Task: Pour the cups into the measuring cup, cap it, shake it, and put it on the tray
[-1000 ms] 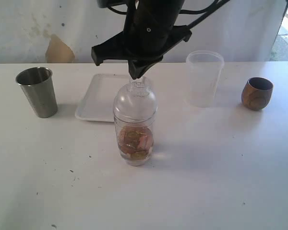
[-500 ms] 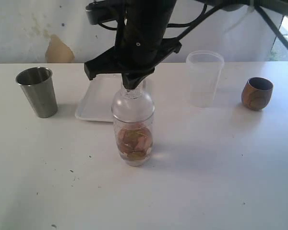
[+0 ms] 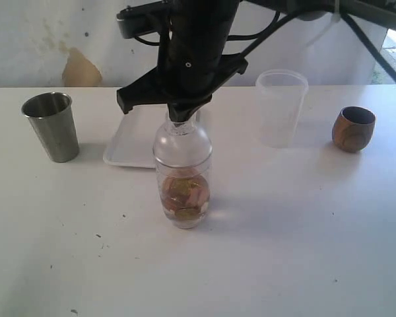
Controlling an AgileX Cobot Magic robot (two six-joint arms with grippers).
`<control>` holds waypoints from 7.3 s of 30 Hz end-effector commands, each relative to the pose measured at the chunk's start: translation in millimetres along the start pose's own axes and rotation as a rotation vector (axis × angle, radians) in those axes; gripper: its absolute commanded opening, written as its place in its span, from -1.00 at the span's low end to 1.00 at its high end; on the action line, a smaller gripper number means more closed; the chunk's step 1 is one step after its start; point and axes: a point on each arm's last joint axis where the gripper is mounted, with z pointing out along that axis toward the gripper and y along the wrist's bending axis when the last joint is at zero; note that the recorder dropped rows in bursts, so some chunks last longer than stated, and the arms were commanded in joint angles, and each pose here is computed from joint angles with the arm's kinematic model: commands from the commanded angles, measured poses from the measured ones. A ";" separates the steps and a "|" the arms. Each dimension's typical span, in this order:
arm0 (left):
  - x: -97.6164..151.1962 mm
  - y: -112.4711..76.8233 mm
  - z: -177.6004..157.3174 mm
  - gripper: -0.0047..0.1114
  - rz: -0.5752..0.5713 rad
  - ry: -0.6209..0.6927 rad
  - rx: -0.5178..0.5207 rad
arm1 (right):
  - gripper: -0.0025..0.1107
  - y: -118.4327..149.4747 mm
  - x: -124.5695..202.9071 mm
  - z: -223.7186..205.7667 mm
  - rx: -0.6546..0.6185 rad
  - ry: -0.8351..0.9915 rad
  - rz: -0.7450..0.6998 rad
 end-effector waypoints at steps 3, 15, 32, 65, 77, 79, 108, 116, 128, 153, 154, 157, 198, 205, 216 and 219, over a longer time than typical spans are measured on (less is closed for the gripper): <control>1.0 -0.2 0.1 -0.92 -0.006 -0.007 0.001 | -0.96 1.1 0.4 11.6 0.001 0.030 0.002; 1.0 -0.2 0.1 -0.92 -0.006 -0.007 0.001 | -0.96 2.8 14.0 31.2 -0.018 0.114 0.005; 1.0 -0.2 0.1 -0.92 -0.006 -0.007 0.001 | -0.96 2.4 14.5 26.9 -0.017 0.106 0.001; 1.0 -0.2 0.1 -0.92 -0.006 -0.007 0.001 | 0.06 -8.5 1.0 -71.1 0.041 -0.176 -0.039; 1.0 -0.2 0.1 -0.92 -0.006 -0.007 0.001 | 0.57 -10.4 2.1 -76.2 0.057 -0.188 -0.037; 1.0 -0.2 0.1 -0.92 -0.006 -0.007 0.001 | 0.67 -11.3 2.2 -75.9 0.067 -0.188 -0.039; 1.0 -0.2 0.1 -0.92 -0.006 -0.007 0.001 | 0.90 21.8 130.2 1.4 -0.181 -0.739 -0.209; 1.0 -0.2 0.1 -0.92 -0.006 -0.007 0.001 | 0.90 4.1 161.5 29.5 -0.204 -0.859 -0.120; 1.0 -0.2 0.1 -0.92 -0.006 -0.007 0.001 | 0.90 -13.9 167.6 99.0 -0.094 -0.867 -0.008; 1.0 -0.2 0.1 -0.92 -0.006 -0.007 0.001 | 0.90 -4.5 117.4 170.3 -0.045 -0.929 -0.044; 1.0 -0.2 0.1 -0.92 -0.006 -0.007 0.001 | 0.90 -4.6 117.7 170.9 -0.045 -0.927 -0.042; 1.0 -0.2 0.1 -0.92 -0.006 -0.007 0.001 | 0.90 -4.8 117.7 170.9 -0.043 -0.927 -0.040; 1.0 -0.2 0.1 -0.92 -0.006 -0.007 0.001 | -0.96 -22.2 94.4 62.8 0.035 -1.061 0.058; 1.0 -0.2 0.1 -0.92 -0.006 -0.007 0.001 | -0.96 2.6 96.3 26.8 -0.142 -1.024 -0.139; 1.1 -0.3 0.1 -0.92 -0.005 -0.007 0.003 | -0.96 -47.9 94.7 15.5 0.022 -1.066 0.427; 1.1 -0.3 0.1 -0.92 -0.005 -0.007 0.003 | -0.96 -10.8 94.6 14.4 0.009 -1.060 -0.109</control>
